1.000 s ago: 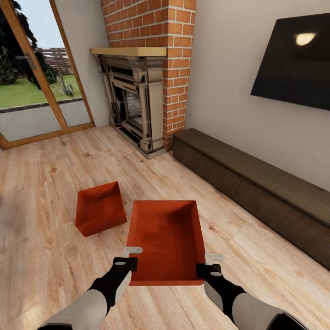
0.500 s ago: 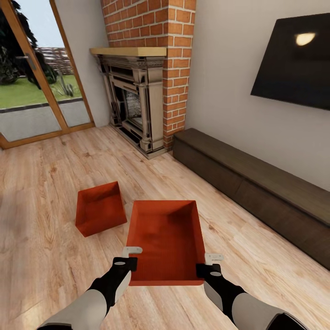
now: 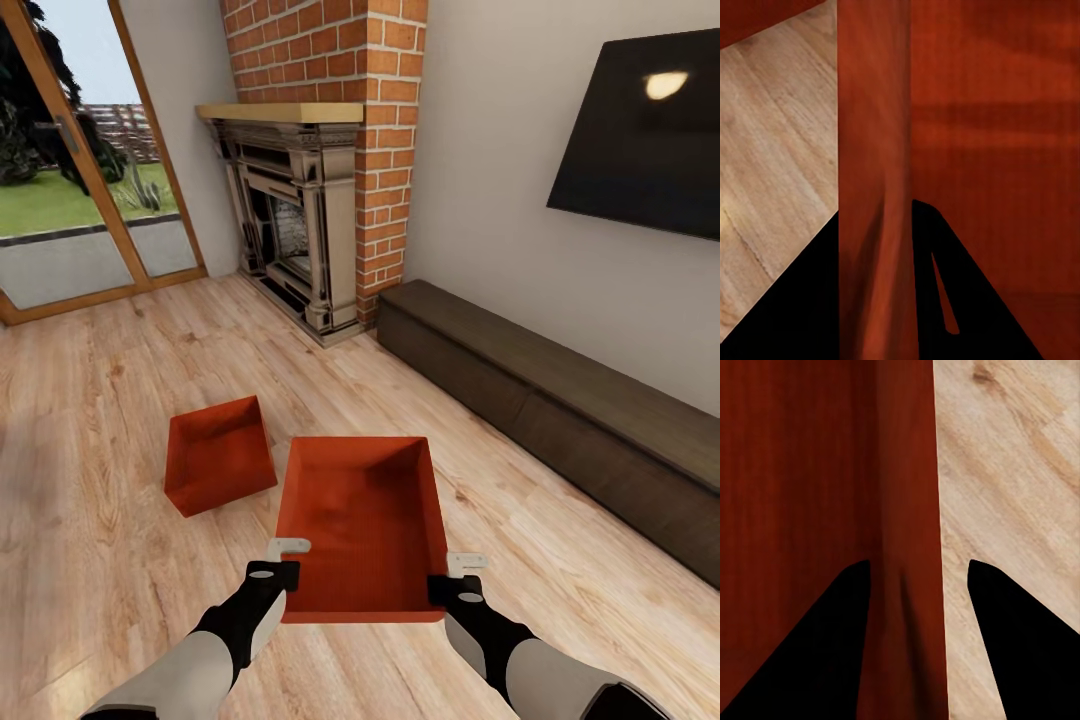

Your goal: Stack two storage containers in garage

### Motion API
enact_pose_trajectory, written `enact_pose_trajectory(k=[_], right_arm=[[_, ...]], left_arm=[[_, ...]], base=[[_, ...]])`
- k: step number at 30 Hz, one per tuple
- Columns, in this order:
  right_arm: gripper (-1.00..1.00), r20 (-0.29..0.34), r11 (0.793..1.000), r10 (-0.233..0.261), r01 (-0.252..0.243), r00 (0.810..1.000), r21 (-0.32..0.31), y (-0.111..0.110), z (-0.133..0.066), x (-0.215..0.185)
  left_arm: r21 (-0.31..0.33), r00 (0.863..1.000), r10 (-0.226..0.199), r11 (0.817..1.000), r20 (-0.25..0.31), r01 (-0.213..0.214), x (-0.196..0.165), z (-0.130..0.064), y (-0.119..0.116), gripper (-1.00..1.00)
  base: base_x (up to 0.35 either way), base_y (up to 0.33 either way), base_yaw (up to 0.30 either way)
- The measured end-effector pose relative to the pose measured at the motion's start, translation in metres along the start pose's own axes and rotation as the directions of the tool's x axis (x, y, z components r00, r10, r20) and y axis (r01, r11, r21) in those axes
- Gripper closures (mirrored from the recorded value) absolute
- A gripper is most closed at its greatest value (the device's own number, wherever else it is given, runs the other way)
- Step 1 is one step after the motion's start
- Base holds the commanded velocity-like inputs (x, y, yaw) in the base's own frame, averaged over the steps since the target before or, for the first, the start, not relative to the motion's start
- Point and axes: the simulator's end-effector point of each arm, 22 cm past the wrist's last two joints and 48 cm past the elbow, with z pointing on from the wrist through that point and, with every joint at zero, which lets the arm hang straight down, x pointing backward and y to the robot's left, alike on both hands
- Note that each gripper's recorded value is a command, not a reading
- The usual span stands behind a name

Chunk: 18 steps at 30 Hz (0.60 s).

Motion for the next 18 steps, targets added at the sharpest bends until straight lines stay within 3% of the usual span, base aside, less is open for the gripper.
enact_pose_trajectory(k=[9,18], right_arm=[[1.0,-0.002,1.0,-0.001,0.001,1.0,-0.002,0.0002,0.0001,0.0002],[1.0,-0.002,1.0,-0.001,0.001,1.0,-0.003,0.0004,0.0001,0.0]], left_arm=[[0.0,1.0,-0.001,1.0,-0.003,0.001,0.0008,0.0,0.0002,1.0],[-0.001,1.0,-0.001,1.0,-0.002,0.001,0.0005,0.0,0.0004,1.0]], base=[[0.0,0.0,0.003],[0.0,0.0,0.231]])
